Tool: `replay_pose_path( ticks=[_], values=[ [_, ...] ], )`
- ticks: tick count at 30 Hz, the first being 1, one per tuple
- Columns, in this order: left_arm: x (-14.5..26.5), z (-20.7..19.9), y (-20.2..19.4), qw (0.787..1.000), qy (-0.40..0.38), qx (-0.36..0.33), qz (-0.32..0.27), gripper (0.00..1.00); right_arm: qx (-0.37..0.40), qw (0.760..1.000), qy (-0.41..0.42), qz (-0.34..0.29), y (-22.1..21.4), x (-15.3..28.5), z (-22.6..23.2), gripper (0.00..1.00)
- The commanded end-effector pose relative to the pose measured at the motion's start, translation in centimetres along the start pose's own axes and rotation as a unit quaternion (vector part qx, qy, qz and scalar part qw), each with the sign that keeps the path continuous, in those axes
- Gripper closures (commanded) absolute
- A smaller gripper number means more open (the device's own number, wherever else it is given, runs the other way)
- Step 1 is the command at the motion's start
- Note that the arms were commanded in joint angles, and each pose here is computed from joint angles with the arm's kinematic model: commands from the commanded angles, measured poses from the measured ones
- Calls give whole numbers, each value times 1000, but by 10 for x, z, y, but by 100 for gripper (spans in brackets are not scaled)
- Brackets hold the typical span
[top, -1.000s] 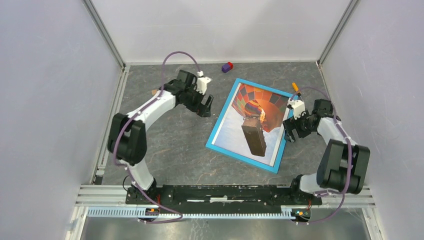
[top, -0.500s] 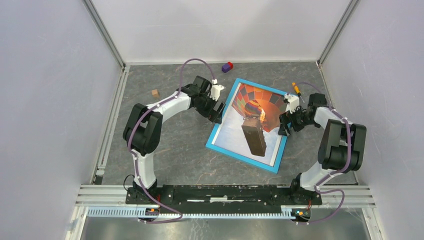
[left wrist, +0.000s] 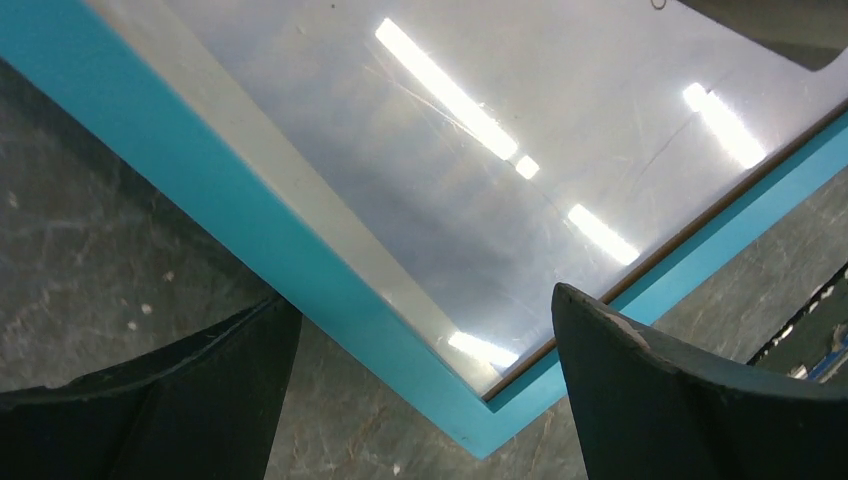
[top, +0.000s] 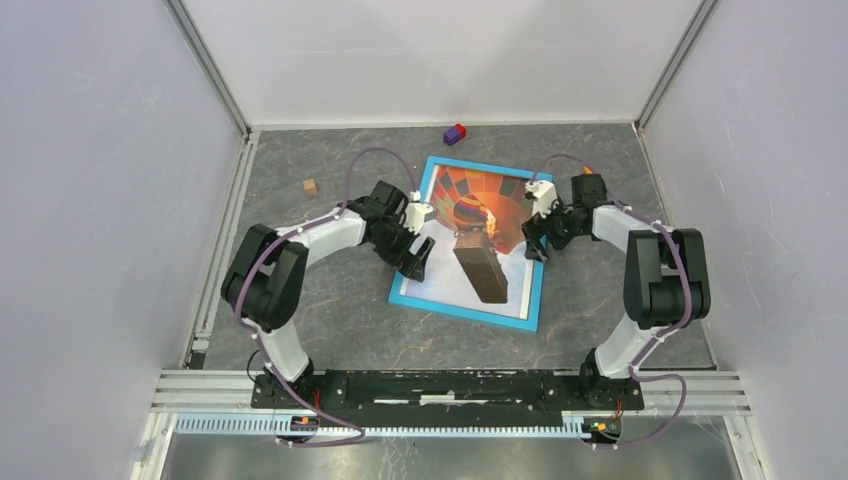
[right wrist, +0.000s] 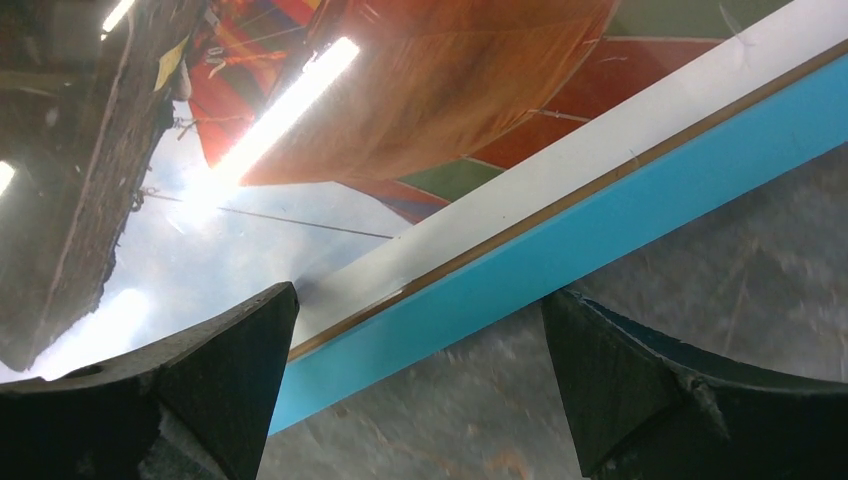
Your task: Take the photo out of the frame
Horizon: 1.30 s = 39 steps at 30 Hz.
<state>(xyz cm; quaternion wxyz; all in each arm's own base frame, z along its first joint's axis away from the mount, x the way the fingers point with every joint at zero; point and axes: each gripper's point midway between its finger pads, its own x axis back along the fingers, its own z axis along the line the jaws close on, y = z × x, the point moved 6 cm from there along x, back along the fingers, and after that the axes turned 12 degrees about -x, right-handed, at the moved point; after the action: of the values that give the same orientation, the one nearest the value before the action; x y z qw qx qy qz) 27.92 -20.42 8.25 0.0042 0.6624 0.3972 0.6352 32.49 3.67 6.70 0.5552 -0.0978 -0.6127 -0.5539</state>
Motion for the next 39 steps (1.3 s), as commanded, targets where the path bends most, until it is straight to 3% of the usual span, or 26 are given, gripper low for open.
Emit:
replay_pose_path(
  ticks=[1,11,16,20,23,27,35,39],
  values=[
    [20,-7,-10,999,2,-39,-11,0,-24,997,53,52,-11,-30,31,2],
    [50,-7,-35,999,26,-31,-7,0,-17,994,98,53,1,-51,68,2],
    [69,9,-36,999,31,7,-26,0,-30,993,113,35,8,-43,76,2],
    [97,8,-23,996,69,-23,-49,0,-20,994,104,3,33,-20,79,2],
    [116,-2,-8,991,95,-74,-48,0,-30,993,108,-39,47,7,78,2],
    [115,-32,1,971,139,-196,-13,0,-64,988,124,-69,42,34,80,2],
    [52,-101,10,914,145,-370,83,0,-148,973,128,-123,6,63,66,2],
    [25,-128,17,895,131,-414,99,1,-169,969,136,-116,-9,64,67,2]
  ],
)
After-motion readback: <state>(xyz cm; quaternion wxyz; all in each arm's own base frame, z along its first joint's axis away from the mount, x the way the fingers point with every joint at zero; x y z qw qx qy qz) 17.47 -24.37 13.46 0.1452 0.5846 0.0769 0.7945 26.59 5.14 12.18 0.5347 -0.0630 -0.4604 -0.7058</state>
